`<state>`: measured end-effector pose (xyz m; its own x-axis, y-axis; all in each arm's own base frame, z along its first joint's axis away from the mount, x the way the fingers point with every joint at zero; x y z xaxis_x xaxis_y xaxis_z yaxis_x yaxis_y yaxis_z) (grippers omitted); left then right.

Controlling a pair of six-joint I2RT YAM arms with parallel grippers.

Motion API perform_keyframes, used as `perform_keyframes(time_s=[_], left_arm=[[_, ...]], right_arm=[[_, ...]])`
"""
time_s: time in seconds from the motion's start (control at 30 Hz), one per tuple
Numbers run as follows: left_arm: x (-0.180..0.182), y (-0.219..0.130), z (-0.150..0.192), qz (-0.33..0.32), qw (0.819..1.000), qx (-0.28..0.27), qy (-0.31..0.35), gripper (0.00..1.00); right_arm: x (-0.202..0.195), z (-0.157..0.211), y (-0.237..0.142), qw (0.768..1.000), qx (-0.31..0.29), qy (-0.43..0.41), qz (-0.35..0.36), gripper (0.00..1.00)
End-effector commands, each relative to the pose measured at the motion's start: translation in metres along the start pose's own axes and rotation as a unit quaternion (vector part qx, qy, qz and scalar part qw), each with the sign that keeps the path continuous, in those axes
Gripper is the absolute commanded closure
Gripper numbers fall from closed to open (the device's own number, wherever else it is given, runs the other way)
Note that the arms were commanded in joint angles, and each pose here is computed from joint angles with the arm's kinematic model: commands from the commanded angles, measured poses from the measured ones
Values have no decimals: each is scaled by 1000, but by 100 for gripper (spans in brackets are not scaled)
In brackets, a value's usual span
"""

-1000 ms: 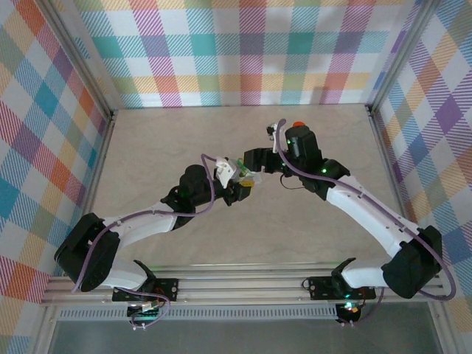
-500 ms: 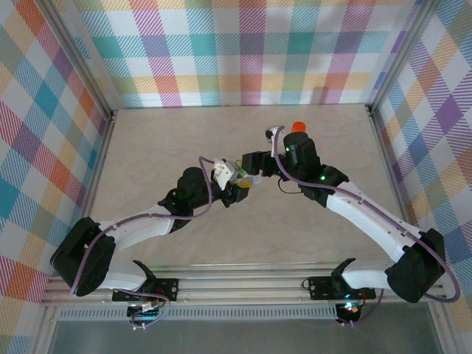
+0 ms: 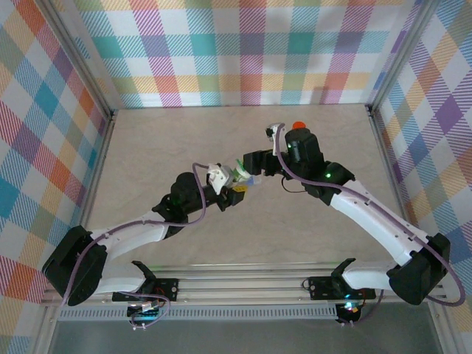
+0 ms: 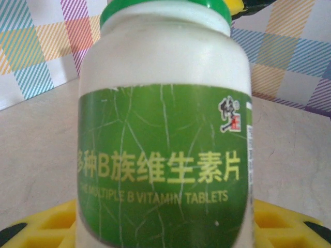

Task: Sort the pills into containers

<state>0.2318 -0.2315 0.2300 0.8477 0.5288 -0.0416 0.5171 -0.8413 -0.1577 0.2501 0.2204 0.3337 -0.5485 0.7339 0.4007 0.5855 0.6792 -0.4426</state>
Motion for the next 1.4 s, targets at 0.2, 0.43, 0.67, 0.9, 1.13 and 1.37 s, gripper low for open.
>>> perform_keyframes(time_s=[0.2, 0.43, 0.67, 0.9, 1.13, 1.37], left_arm=[[-1, -12, -2, -11, 1000, -15, 11, 100], [2, -15, 7, -26, 999, 21, -1, 100], [7, -14, 20, -50, 995, 82, -17, 100], [12, -5, 33, -54, 984, 165, -32, 100], [17, -4, 40, -59, 978, 201, 7, 100], [34, 11, 49, -54, 965, 254, 27, 100]], right_arm=[[-13, -10, -19, 996, -37, -54, 67, 23], [-39, 3, -28, 983, -53, -76, 161, 23], [-52, 27, -35, 980, -66, -55, 177, 23], [-41, 59, -45, 992, -102, -49, 54, 22], [-45, 88, -53, 990, -128, -61, 19, 20], [-53, 97, -60, 986, -160, -38, 37, 19]])
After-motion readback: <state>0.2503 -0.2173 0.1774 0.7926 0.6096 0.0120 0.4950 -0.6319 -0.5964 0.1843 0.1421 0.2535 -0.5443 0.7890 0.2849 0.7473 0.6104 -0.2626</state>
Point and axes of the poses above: each hand's point on the last joint's axis, 136 mm out from that joint toward the fingers, its own y axis out along the fingers, its own x axis along the line the jaws close on, z = x × y, the point moved 8 cm from there along -y, back along the fingers, and after that the axes turned 1 degree about -y, right-handed, at the moved point
